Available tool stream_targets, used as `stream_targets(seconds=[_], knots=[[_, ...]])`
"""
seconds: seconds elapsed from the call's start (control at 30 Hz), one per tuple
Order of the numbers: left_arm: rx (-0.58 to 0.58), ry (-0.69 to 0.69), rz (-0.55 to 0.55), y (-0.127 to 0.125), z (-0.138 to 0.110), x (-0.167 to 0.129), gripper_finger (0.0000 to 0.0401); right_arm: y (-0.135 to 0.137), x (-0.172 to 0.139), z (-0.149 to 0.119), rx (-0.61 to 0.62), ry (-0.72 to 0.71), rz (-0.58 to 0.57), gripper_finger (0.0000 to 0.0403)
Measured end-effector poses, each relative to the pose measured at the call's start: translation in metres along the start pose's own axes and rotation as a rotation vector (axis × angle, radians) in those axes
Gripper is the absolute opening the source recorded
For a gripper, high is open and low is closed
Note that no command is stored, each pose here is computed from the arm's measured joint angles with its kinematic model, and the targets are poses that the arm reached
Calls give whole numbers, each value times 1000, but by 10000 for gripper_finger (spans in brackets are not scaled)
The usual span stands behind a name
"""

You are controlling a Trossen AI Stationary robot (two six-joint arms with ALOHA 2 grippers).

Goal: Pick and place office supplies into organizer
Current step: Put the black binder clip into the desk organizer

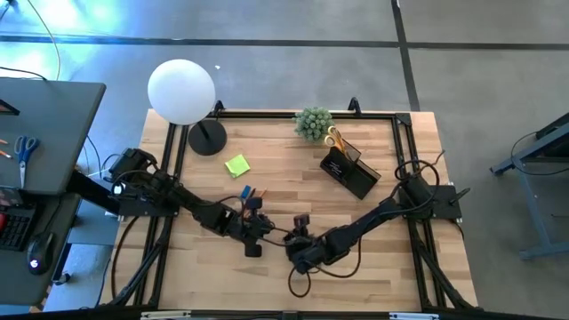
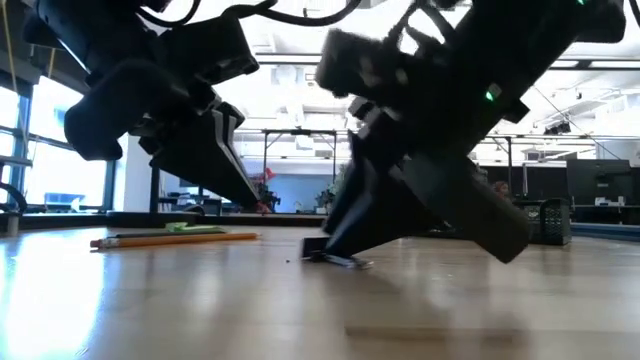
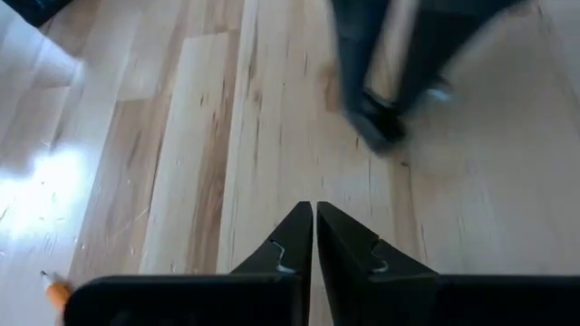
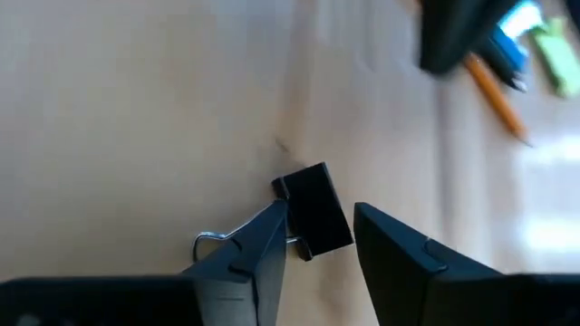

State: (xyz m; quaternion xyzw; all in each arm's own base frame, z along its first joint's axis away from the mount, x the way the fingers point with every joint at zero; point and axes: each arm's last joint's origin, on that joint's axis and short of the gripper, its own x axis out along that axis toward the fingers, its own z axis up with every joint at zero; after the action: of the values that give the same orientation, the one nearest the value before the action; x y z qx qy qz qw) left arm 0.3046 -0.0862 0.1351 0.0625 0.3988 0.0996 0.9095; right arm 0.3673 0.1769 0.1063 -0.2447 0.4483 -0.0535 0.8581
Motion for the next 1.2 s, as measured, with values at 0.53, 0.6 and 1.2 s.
stream_targets(seconds=[0.53,0.6,1.2], knots=[[37,-108,-64,-10,14,-33,1,-22,-8,-35,63,295,-245,129],[54,-138,-67,-13,16,-43,2,-24,-15,-33,102,287,-214,129],[-20,-356,-81,8,-20,-96,1,-35,-56,-54,702,-18,-35,131]])
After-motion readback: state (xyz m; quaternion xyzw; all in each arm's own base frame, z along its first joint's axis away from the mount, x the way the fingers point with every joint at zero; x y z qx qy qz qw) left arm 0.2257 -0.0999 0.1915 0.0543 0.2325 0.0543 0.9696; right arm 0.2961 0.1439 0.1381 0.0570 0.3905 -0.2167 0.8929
